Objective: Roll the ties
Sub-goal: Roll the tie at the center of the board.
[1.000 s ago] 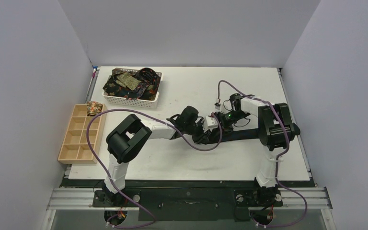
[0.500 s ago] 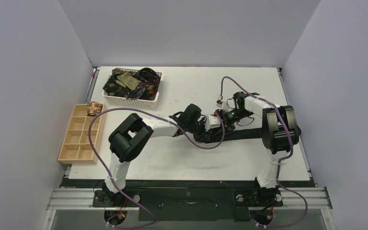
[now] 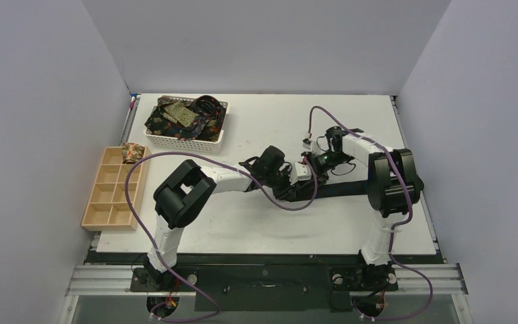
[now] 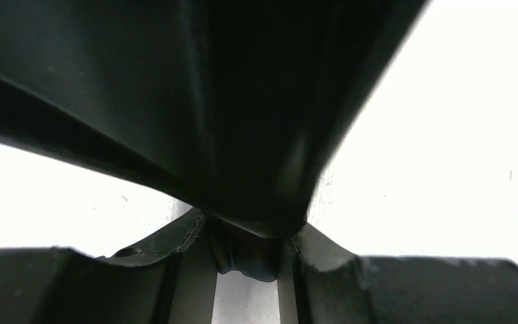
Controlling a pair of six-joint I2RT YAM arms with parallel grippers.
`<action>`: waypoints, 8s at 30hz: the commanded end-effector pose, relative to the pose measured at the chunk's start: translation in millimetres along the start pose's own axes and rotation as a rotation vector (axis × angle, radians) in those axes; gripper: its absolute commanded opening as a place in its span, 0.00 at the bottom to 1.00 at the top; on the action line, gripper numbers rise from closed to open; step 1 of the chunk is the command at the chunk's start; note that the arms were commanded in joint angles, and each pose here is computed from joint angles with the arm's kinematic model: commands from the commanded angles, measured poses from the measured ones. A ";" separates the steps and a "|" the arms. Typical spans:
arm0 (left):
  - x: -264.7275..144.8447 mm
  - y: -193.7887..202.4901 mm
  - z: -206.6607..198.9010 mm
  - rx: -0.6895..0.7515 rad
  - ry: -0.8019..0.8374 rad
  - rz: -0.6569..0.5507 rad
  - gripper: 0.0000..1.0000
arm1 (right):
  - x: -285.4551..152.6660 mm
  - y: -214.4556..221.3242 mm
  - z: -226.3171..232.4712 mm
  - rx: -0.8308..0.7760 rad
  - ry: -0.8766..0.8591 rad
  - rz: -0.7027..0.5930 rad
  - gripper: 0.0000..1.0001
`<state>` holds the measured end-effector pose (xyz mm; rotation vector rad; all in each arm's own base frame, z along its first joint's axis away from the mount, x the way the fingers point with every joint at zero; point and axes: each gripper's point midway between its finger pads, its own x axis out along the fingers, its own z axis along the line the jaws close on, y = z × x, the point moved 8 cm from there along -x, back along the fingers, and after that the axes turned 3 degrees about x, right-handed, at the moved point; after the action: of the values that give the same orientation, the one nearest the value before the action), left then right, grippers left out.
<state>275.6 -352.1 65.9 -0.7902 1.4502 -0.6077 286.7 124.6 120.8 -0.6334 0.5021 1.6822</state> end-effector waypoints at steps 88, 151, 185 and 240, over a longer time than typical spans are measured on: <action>-17.2 42.7 13.3 -0.011 -0.026 -0.075 0.33 | 111.4 -17.6 -35.8 0.032 0.132 -0.111 0.00; -42.5 48.1 -6.4 -0.139 -0.004 0.022 0.68 | 30.7 -18.6 -64.3 0.038 0.384 -0.063 0.00; -42.1 24.3 1.4 0.062 -0.147 -0.327 0.78 | 71.4 -15.7 -25.9 0.010 0.312 0.054 0.00; -74.6 48.6 -0.7 -0.209 -0.147 -0.107 0.03 | -34.2 -1.8 -84.2 0.074 0.527 0.094 0.22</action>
<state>269.4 -276.4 76.8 -1.0568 1.3603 -0.5693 313.4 66.9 91.5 -0.9247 0.8722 1.5797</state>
